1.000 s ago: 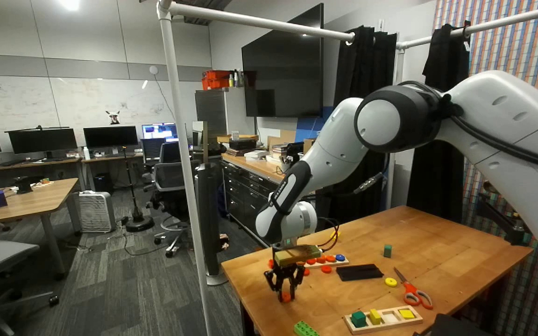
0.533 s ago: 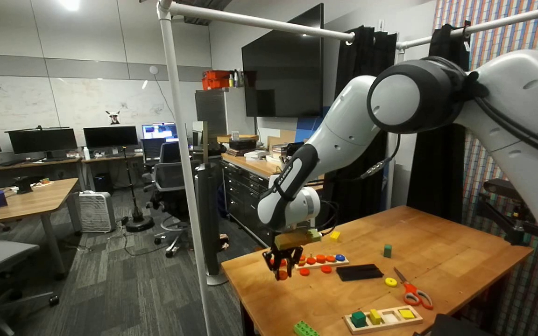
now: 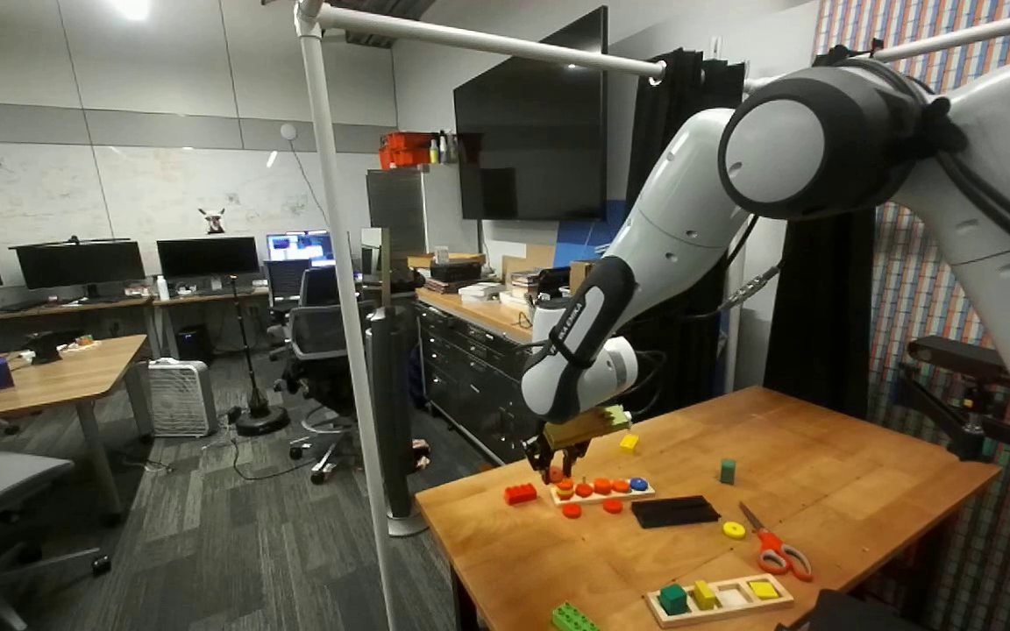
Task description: Stack the orange circle on the wooden object.
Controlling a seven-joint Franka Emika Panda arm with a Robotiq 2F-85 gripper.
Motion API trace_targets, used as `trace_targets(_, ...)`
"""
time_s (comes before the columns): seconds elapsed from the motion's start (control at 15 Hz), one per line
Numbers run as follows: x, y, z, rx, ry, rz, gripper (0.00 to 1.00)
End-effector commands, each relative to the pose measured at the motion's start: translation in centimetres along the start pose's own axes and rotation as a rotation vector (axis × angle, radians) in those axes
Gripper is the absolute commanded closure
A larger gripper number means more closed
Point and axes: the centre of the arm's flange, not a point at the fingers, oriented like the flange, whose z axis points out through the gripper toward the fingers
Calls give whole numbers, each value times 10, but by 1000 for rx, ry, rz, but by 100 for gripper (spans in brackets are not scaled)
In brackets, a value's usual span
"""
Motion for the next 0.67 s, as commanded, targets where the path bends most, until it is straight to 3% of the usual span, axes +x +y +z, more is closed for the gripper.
trace_targets(0.0,-6,24,-1,-64,51,35,82)
trace_targets(0.6,20,55,17,-97,16,75,82)
